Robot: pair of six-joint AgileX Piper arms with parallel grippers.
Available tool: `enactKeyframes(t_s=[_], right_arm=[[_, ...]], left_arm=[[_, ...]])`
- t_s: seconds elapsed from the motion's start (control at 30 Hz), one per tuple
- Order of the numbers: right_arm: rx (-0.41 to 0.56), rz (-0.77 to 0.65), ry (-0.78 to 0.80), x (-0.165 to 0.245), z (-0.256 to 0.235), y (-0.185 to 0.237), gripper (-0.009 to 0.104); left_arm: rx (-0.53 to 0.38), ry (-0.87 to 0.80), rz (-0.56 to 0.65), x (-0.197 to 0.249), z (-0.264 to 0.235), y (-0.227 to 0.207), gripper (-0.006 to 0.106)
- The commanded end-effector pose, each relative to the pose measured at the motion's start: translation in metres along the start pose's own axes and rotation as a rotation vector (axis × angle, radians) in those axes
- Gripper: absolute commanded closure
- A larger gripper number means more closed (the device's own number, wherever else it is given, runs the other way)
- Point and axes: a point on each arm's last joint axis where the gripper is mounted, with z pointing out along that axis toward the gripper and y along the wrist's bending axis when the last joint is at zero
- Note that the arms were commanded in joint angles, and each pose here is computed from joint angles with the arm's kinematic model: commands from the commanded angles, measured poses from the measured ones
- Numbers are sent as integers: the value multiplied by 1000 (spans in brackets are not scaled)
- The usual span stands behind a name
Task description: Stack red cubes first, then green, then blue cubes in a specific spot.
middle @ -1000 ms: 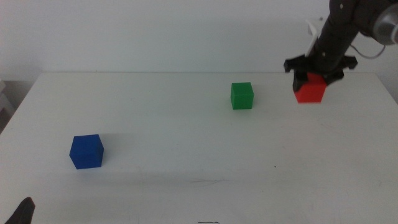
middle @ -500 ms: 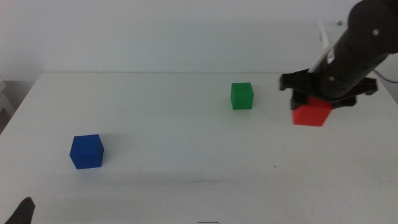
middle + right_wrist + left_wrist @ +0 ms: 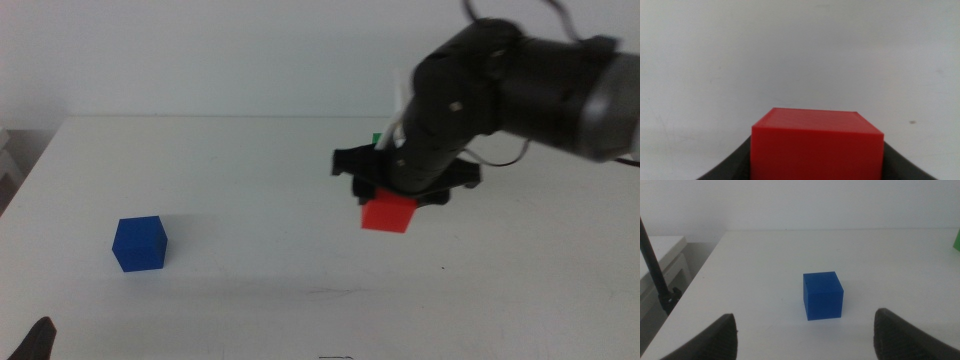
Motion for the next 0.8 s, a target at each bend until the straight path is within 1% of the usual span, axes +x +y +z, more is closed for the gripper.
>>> enactKeyframes(t_s=[0.0,0.23,0.63,0.77], right_arm=[[-42,-8,-75,-9,-19,12,96],[-32,-28,-22,2,9,37,96],[17,-57,39,15,51,46,96],[14,-65,37,16,61,48,96]], left_arm=[[6,-100,-23,-9,-2,0,7],[6,-100,-23,-9,-2,0,7],[6,-100,-23,-9,-2,0,7],[6,-100,-23,-9,-2,0,7]])
